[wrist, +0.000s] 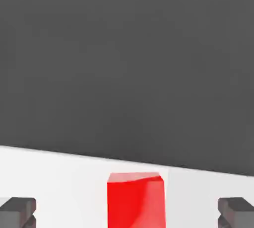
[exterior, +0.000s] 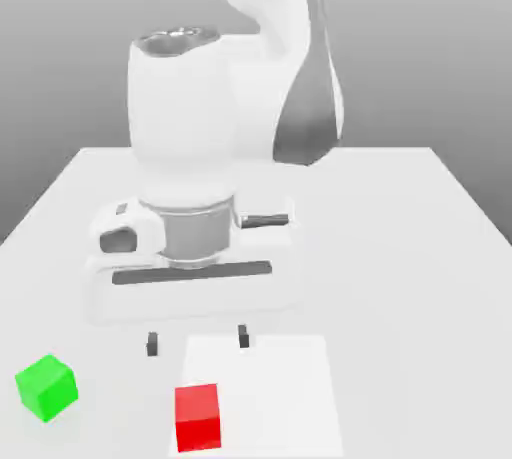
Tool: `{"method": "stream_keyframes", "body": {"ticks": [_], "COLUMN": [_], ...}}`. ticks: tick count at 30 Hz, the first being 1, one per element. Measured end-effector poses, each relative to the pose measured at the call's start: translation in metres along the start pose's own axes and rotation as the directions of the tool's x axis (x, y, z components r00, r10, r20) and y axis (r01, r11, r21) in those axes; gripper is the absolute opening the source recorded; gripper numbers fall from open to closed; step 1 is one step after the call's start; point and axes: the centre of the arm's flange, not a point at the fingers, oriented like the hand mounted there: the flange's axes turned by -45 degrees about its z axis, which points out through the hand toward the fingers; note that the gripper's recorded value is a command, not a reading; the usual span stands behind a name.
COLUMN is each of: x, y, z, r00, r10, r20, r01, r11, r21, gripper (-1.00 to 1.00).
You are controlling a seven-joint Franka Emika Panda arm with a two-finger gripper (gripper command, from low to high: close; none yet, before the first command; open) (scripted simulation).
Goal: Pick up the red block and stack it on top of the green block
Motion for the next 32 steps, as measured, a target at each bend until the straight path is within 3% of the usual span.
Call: {"method": "stream_keyframes", "body": {"ticks": [5, 6, 13, 18, 25, 28, 29, 32], "x": [-0.006, -0.007, -0.007, -0.007, -0.076, -0.089, -0.091, -0.091], "y": [0.002, 0.002, 0.002, 0.009, 0.17, 0.189, 0.19, 0.19], "z": [0.068, 0.078, 0.078, 0.024, -0.009, 0.023, 0.035, 0.035], "r00": [1.0, 1.0, 1.0, 0.999, 0.858, 0.823, 0.82, 0.82], "r10": [-0.007, -0.006, -0.007, 0.016, 0.513, 0.567, 0.571, 0.571], "r20": [0.028, 0.029, 0.029, 0.029, 0.024, 0.022, 0.023, 0.023], "r01": [0.007, 0.006, 0.007, -0.016, -0.513, -0.567, -0.571, -0.571], "r11": [1.0, 1.0, 1.0, 1.0, 0.858, 0.824, 0.821, 0.821], "r21": [-0.001, -0.001, -0.001, -0.002, -0.015, -0.015, -0.016, -0.016], "gripper": [0.0, -1.0, -1.0, -1.0, -1.0, -1.0, 1.0, 1.0]}}
